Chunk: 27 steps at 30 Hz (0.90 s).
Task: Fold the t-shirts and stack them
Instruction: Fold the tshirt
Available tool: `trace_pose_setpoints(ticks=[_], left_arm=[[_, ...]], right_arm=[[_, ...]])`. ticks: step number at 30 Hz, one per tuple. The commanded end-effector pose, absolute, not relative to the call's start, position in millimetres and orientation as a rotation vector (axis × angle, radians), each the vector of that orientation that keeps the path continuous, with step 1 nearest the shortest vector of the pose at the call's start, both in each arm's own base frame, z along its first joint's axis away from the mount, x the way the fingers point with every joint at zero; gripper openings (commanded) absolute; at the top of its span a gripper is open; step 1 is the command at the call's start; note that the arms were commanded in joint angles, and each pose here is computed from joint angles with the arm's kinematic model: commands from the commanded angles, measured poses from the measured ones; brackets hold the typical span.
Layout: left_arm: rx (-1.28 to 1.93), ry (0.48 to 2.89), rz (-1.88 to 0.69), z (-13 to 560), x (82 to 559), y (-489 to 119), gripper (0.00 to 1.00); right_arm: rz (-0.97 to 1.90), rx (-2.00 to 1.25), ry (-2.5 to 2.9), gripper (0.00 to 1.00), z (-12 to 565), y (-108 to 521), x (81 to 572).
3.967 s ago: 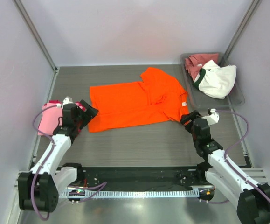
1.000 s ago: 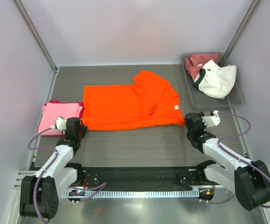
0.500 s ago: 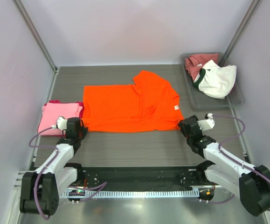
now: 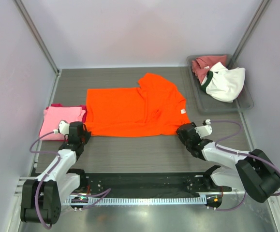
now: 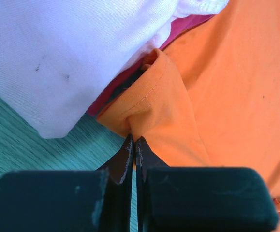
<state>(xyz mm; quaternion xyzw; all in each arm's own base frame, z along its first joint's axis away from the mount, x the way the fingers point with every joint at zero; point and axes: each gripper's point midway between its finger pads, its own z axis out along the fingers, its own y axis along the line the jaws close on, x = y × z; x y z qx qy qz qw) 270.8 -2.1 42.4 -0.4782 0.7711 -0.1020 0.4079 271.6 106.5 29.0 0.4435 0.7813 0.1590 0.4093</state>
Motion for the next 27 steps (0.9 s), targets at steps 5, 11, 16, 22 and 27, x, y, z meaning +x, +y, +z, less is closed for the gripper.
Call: trace_pose_setpoints(ticks=[5, 11, 16, 22, 27], left_arm=[[-1.186, 1.927, -0.243, 51, 275, 2, 0.00], [-1.180, 1.935, -0.230, 49, 275, 3, 0.00], [-1.174, 1.952, -0.226, 49, 277, 2, 0.00], [-1.108, 1.972, -0.186, 75, 290, 4, 0.00], [-1.042, 1.988, -0.111, 129, 309, 12, 0.00]], right_arm=[[0.386, 1.207, 1.876, 0.45, 31, 105, 287], [0.312, 1.210, 1.834, 0.33, 30, 96, 295], [0.248, 1.170, 1.791, 0.01, 50, 85, 306], [0.105, 1.074, 1.764, 0.01, 101, 70, 315], [0.071, 1.006, 1.656, 0.01, 180, 64, 334]])
